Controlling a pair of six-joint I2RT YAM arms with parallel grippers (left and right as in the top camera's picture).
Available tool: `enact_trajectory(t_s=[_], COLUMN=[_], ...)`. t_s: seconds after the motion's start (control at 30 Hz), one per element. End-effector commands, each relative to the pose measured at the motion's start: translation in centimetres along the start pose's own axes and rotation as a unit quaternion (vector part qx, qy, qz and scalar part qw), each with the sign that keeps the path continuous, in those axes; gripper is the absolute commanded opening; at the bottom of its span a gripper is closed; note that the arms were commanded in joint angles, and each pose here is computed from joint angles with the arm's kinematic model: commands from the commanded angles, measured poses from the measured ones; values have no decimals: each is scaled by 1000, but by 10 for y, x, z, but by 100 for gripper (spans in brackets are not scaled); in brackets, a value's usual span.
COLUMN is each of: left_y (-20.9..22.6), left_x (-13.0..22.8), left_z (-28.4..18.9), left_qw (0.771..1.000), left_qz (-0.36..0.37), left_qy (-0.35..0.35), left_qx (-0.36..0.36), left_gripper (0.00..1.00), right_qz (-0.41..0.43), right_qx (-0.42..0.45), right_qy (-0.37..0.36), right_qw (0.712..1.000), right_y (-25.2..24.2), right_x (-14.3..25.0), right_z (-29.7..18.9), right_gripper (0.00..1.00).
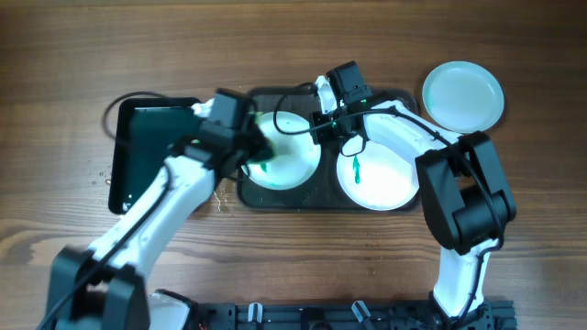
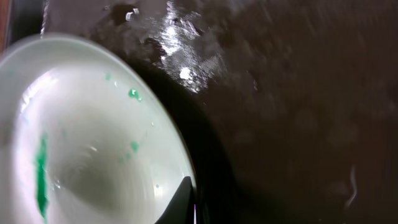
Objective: Clean dirty plates on tray and stack at the side
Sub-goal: 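Scrub the top plate with the sponge in the left gripper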
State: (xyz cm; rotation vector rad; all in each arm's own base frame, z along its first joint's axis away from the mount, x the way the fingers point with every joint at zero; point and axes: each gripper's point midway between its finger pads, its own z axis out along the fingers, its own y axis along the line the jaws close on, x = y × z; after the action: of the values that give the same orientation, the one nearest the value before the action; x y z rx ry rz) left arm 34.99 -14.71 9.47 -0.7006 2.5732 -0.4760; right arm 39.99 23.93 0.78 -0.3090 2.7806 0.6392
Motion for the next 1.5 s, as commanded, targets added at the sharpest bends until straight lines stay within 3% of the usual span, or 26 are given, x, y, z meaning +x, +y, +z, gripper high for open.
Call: enact_trajectory(t_s=[0.0, 0.1, 0.27, 0.47, 0.6, 0.9, 1.23, 1.47], left_y=[-14, -19, -13, -14, -31, -40, -4, 54], left_x=[19, 23, 21, 18, 18, 32, 29, 13], left_z=[26, 44, 64, 65, 64, 69, 94, 85], left_qw=[1000, 1000, 1000, 1000, 999, 997, 999, 986], left_qz=[12, 18, 16, 19, 19, 24, 29, 85], left_qy=[17, 18, 13, 9, 17, 39, 8, -20], left_qx=[11, 16, 6, 9, 48, 66, -17, -143], left_gripper=[4, 4, 4, 4, 4, 4, 4, 4], right_qz=[115, 119, 53, 2, -56, -40, -6, 9], right_qx=[6, 4, 4, 96, 94, 36, 47, 48], right_qy=[9, 13, 13, -17, -9, 6, 32, 34], right_qw=[993, 993, 999, 995, 994, 999, 998, 998], right_y=[-4, -3, -4, -29, -24, -11, -24, -26], right_x=[6, 7, 7, -4, -3, 4, 17, 19], right_z=[6, 6, 5, -29, -39, -18, 3, 5], right_gripper=[4, 4, 4, 4, 4, 4, 4, 4])
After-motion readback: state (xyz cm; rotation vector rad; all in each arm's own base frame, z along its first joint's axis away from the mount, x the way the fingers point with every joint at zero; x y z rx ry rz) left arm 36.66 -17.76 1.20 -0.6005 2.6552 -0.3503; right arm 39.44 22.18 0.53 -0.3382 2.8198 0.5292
